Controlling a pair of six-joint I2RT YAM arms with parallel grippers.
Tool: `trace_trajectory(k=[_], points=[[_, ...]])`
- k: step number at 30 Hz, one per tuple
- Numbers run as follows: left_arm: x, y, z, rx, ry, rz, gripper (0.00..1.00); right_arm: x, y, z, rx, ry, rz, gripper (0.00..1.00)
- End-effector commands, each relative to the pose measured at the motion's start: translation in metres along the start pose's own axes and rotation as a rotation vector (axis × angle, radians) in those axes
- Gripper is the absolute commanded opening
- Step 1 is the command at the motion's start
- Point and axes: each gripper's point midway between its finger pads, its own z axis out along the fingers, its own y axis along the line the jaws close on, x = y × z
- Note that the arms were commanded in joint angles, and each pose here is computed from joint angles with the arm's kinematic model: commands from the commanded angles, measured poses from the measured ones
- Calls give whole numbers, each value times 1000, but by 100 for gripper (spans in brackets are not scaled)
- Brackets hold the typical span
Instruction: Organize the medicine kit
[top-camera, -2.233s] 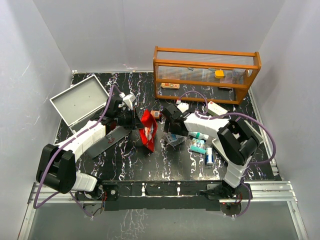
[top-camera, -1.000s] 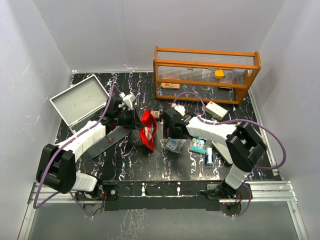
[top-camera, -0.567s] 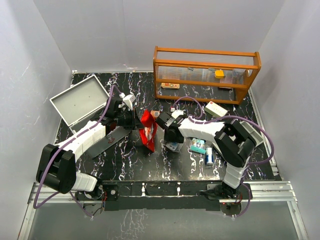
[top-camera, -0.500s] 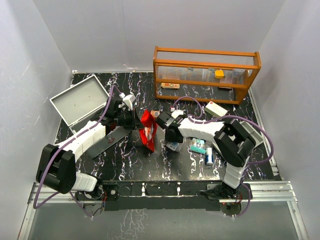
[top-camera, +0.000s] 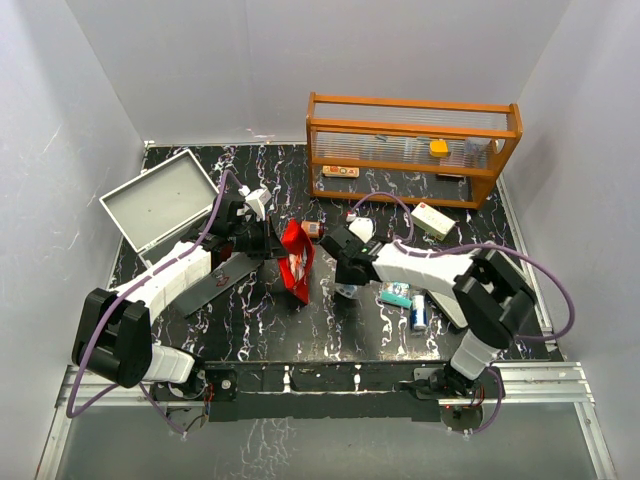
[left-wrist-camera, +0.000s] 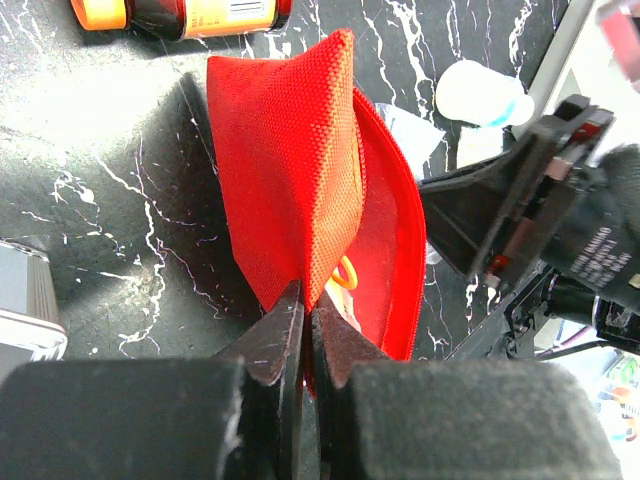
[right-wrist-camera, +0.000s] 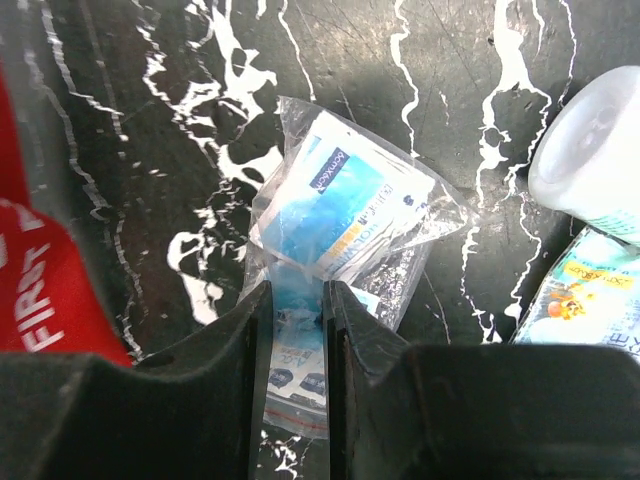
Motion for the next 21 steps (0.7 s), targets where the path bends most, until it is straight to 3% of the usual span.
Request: trace_trajectory(k=[1,12,16,21], points=[[-7,-11,-6,40,-32,28,0,-35,26,-28,-169,-146,45,22],[-4,-14,-3,60,-19,13,0,-93,83,-121,-590,-369,87,24],[-3,-14,-2,64,-14,3,0,-103,107,-150,-754,-399,86,26],[-1,-11,-1,51,-6,-3,0,-98,129,-154,-863,-364,78,27]])
